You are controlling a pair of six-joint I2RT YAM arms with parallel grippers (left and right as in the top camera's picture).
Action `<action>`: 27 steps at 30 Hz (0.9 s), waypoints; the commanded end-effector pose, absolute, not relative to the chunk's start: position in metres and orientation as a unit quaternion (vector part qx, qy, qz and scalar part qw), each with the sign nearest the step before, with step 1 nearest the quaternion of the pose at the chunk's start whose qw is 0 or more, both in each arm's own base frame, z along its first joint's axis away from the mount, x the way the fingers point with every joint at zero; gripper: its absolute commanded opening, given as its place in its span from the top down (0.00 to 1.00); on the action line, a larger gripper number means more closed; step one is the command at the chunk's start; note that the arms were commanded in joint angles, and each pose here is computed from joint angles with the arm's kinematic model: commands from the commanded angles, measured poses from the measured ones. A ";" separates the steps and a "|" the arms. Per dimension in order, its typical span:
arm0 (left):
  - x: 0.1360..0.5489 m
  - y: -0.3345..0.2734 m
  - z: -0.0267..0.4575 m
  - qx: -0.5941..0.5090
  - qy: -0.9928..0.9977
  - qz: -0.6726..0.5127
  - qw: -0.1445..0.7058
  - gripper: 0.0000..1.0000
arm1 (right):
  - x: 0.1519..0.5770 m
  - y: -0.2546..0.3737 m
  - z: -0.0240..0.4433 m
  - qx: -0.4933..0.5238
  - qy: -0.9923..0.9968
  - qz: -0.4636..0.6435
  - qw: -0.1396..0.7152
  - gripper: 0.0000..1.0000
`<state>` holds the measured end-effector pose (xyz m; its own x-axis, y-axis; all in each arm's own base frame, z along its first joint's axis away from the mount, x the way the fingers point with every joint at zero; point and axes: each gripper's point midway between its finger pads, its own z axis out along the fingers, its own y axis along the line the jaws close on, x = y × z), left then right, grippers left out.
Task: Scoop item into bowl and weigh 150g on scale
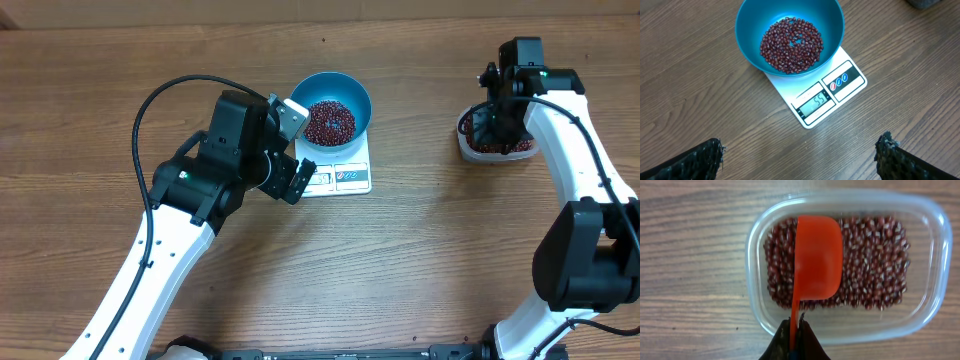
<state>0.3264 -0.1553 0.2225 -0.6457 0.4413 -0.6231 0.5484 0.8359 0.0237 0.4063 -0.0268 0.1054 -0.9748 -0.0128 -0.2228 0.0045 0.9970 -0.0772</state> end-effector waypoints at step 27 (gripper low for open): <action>0.326 -0.157 0.218 0.271 0.906 -0.090 0.312 0.00 | 0.393 -0.068 0.086 -0.011 0.992 -0.084 0.092 0.96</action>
<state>0.3264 -0.1553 0.2225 -0.6459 0.4410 -0.6231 0.5482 0.8360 0.0234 0.3949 -0.0774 0.0928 -0.9827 -0.0226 -0.1839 0.0196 0.9743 -0.2242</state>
